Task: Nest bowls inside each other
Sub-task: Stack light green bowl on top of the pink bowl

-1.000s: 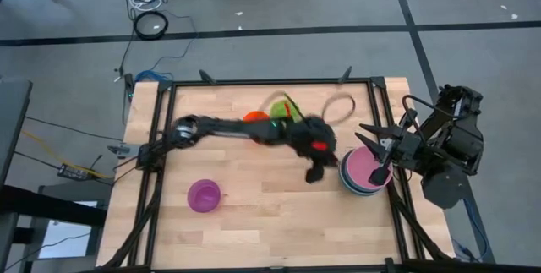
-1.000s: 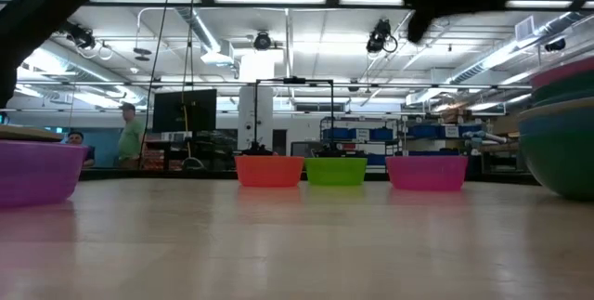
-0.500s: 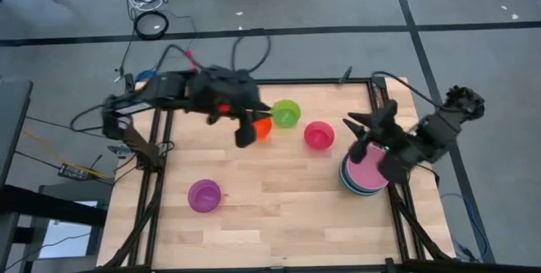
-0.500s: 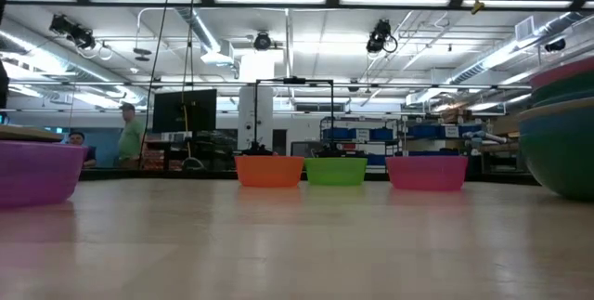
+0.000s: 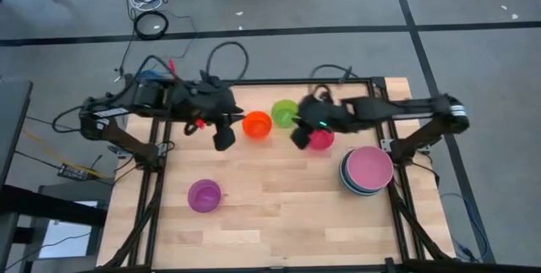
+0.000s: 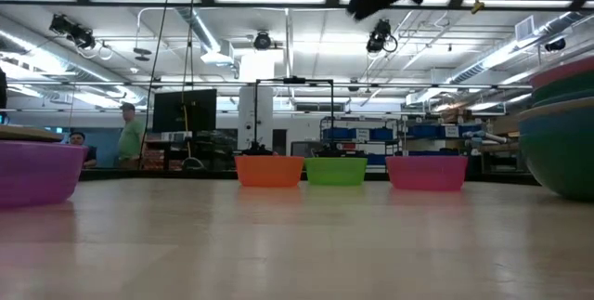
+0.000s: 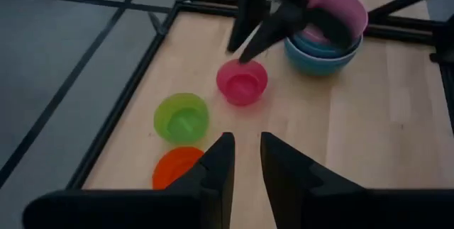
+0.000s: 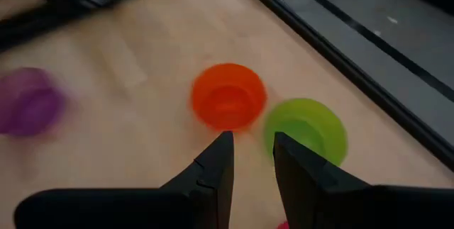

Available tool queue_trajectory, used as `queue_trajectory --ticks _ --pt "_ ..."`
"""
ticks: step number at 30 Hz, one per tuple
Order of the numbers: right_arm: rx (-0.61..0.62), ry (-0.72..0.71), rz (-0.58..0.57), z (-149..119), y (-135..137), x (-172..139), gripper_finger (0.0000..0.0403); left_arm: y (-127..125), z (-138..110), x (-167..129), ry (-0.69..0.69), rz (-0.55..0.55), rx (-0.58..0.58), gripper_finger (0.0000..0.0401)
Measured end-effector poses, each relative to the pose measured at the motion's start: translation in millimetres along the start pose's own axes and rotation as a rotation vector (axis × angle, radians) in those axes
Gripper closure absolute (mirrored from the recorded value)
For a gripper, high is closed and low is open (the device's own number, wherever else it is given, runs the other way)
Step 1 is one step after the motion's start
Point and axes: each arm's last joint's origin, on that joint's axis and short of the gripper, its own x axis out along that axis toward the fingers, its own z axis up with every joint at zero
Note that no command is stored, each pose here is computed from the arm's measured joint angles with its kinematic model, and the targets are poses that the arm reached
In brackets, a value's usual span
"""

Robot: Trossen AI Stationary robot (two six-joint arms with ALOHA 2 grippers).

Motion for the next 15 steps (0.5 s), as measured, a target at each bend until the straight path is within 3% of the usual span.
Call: queue_trajectory --ticks 9,12,15 --pt "-0.008 0.335 -0.297 -20.2 -48.9 119.6 0.0314 1.1 -19.9 -10.2 0.040 -0.005 -0.044 0.0323" --pt "0.026 0.401 -0.315 -26.6 -63.9 145.2 0.0314 0.4 -24.0 -14.2 0.037 0.007 -0.039 0.0323" --pt "0.082 0.443 -0.256 -29.9 -73.8 163.7 0.0314 -1.2 -27.1 -15.4 0.049 0.026 -0.029 0.0323"
